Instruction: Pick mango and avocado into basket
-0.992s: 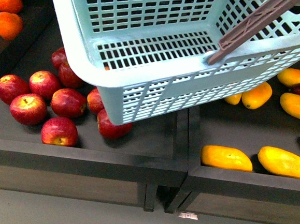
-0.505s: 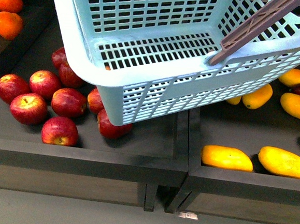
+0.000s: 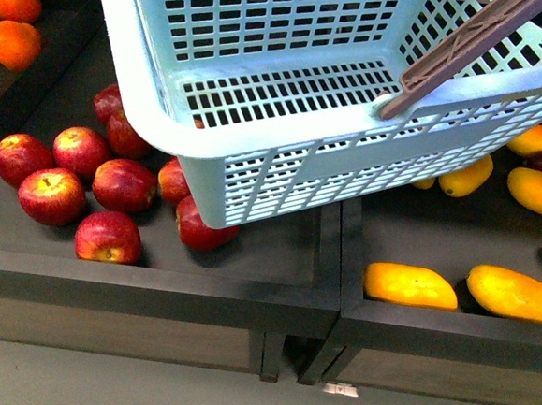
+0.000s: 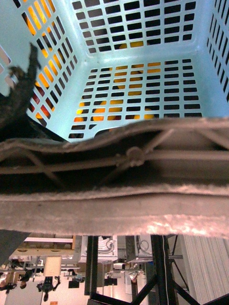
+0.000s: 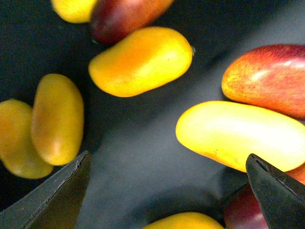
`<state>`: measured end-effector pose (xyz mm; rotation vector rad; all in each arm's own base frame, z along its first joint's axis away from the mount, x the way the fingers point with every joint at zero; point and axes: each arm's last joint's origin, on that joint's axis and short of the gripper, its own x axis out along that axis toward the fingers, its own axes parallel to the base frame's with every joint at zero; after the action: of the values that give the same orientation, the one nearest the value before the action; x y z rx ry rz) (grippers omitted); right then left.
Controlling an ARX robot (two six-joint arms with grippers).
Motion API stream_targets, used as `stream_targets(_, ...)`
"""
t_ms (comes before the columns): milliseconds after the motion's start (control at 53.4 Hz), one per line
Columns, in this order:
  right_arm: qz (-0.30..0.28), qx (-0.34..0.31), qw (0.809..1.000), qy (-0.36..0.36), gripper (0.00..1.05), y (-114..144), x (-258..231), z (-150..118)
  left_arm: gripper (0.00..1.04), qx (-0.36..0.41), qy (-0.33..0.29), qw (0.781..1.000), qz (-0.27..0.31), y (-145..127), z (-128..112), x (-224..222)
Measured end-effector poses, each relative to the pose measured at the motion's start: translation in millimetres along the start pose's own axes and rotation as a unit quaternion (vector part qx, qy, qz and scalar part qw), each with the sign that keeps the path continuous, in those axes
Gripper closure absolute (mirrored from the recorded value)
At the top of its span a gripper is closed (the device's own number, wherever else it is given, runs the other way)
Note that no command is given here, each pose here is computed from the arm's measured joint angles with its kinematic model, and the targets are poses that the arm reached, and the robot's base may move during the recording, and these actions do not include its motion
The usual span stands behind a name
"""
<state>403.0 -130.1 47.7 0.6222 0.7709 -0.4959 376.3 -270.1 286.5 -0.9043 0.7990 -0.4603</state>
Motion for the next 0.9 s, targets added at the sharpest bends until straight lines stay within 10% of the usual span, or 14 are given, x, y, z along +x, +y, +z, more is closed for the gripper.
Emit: stream_targets(898, -0.041, 0.096, 0.994, 0.038, 0.09, 56.7, 110.1, 13.2, 0.9, 0.0, 0.002, 1.0, -0.001, -0.1, -0.1, 0.0)
